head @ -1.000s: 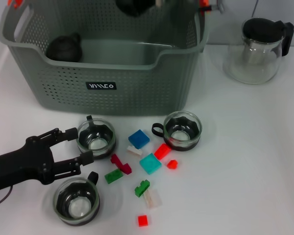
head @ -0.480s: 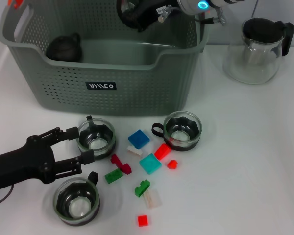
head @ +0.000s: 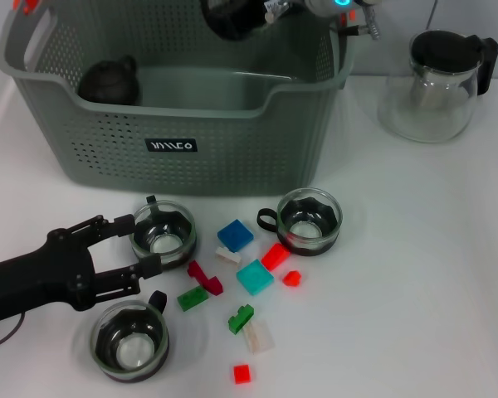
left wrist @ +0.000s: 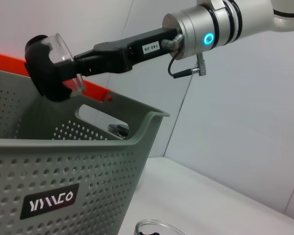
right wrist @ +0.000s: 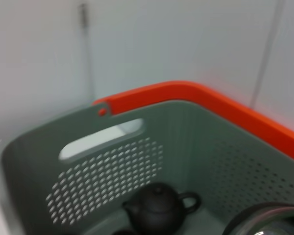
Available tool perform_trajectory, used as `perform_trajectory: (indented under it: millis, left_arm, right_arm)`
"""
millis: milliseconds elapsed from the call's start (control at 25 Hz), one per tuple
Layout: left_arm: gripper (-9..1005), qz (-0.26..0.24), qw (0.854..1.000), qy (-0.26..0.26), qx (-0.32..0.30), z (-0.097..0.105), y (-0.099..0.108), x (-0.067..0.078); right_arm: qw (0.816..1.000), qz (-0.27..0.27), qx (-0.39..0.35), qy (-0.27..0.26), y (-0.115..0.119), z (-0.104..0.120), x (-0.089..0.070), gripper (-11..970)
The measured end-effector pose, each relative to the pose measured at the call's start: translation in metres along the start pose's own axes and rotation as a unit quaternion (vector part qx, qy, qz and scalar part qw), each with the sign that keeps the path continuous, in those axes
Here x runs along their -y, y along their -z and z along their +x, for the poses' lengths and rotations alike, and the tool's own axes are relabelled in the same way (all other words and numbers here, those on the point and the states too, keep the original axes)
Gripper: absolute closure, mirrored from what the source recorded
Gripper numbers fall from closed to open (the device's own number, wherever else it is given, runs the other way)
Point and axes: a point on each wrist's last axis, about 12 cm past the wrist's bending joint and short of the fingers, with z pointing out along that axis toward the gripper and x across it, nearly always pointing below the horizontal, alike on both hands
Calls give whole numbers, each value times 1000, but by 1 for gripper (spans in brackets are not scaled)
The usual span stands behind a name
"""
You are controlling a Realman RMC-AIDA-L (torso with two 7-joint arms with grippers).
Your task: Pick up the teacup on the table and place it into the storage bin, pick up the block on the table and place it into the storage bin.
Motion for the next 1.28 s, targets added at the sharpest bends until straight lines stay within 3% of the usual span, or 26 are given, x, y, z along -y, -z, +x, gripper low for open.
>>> perform_trajectory:
  millis: [160, 640, 1000, 1280]
  left_arm:
    - [123, 2, 1000, 2, 0, 1, -1, 1]
    - [123, -1, 1000, 3, 2, 4, -1, 2]
    - [123, -1, 1000, 2, 2, 4, -1, 2]
    - [123, 1, 1000, 3, 2, 3, -3, 2]
  right_arm:
    - [999, 9, -1, -38, 2, -3, 5, 902]
    - [999, 25, -40, 24, -11, 12, -3, 901]
    - [998, 27, -48, 9, -13, 23, -4, 901]
    - [998, 38, -45, -30, -8, 24, 5, 900]
